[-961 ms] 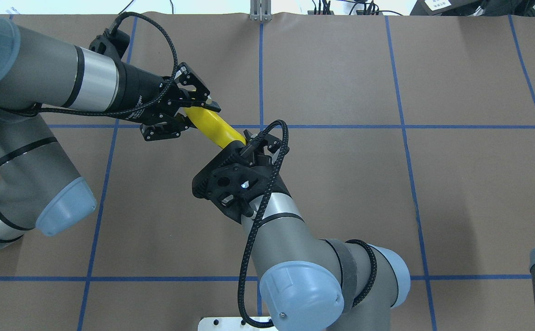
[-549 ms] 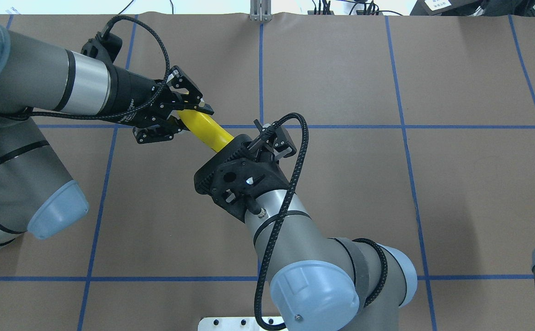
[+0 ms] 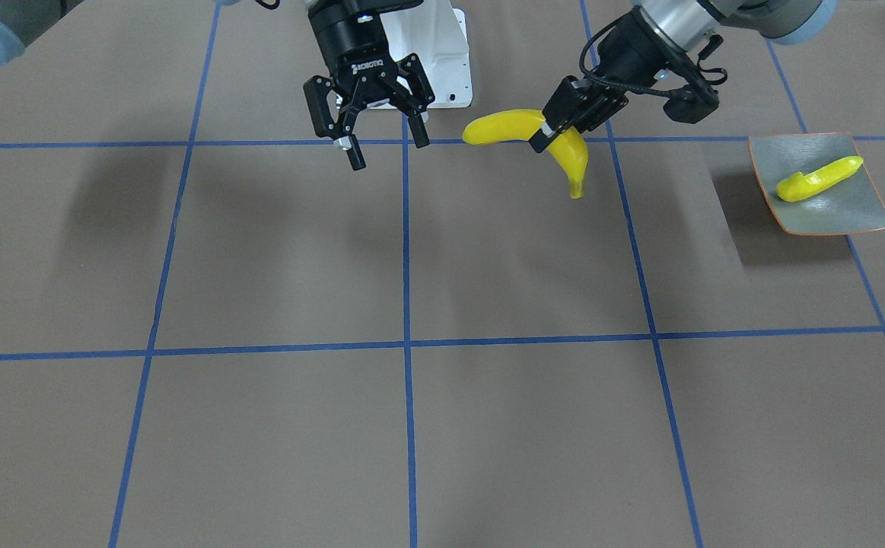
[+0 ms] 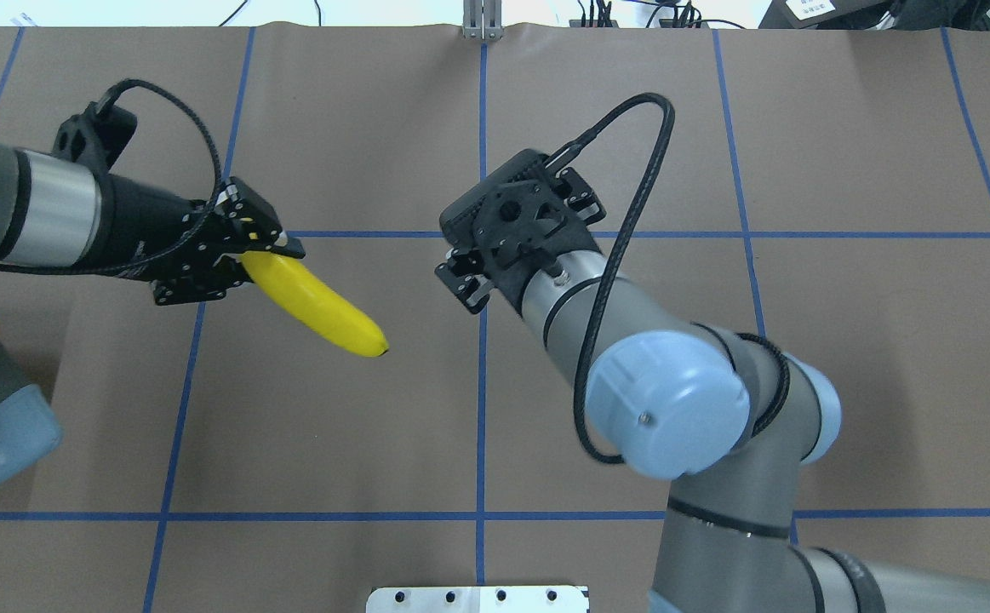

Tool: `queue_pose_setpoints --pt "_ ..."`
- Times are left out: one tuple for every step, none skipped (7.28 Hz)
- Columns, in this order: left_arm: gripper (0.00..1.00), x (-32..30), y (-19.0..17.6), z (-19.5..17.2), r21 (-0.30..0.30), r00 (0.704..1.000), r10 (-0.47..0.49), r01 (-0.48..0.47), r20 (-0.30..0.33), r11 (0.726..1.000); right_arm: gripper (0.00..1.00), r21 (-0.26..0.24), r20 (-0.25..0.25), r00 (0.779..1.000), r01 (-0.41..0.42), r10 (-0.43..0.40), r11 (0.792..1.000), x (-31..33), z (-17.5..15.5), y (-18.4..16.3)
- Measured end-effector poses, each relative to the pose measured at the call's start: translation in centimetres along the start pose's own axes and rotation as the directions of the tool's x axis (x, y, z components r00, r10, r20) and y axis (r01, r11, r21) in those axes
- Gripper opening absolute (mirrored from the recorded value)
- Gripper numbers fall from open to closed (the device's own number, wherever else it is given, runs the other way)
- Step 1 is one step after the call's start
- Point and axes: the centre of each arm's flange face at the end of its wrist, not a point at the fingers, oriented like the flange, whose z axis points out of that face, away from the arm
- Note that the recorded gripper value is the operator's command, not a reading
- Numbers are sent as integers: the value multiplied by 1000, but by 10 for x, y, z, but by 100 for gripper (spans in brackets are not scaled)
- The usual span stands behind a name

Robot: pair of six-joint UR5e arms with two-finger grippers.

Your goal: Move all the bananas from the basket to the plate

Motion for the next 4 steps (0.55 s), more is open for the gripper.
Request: queue_pose_setpoints --pt "0 -33 -3 -12 10 997 57 -58 44 998 100 -53 13 1000 -17 18 998 36 12 2" --pt "0 -64 -9 -24 18 989 120 -122 92 992 100 -109 23 999 -42 44 993 73 22 5" --pt "0 -95 -15 -37 18 971 194 -198 138 980 100 -165 30 997 -70 76 984 110 32 7" --pt "0 -126 -21 -50 6 946 275 -281 173 960 100 -217 38 993 -99 110 971 147 41 6"
